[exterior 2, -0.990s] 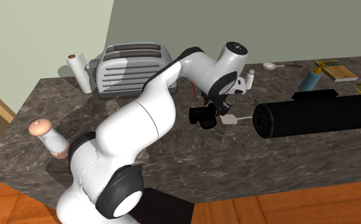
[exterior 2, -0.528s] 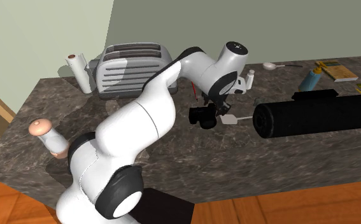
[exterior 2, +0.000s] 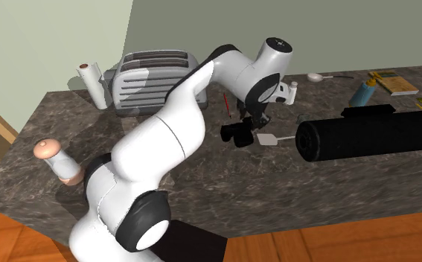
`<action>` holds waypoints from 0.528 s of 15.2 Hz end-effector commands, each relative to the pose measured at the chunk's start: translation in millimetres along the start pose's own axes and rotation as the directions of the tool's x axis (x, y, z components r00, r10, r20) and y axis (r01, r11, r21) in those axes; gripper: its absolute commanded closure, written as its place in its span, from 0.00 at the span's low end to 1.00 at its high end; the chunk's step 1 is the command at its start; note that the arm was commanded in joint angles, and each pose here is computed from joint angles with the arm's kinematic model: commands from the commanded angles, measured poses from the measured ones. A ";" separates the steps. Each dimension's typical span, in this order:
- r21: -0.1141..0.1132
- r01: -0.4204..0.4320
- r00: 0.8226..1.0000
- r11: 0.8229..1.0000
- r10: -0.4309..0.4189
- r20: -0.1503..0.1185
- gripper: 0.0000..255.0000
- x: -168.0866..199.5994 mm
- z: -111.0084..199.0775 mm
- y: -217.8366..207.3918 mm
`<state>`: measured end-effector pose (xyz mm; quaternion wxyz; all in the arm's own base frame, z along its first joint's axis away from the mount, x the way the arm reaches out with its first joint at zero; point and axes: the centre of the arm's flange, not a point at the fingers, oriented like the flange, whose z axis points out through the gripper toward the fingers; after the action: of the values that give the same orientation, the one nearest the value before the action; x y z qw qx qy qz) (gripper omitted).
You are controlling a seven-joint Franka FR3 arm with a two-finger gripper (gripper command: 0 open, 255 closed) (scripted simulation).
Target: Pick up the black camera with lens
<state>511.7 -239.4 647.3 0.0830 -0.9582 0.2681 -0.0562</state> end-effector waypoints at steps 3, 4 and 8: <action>0.000 0.000 1.000 1.000 0.000 0.000 1.00 1.2 -21.4 -3.3; 0.000 0.000 1.000 1.000 0.000 0.000 1.00 1.6 -26.5 -4.3; 0.000 0.000 1.000 1.000 0.000 0.000 1.00 2.9 -47.2 -8.3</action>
<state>512.0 -240.6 690.1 0.0831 -0.9581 0.2682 -0.0559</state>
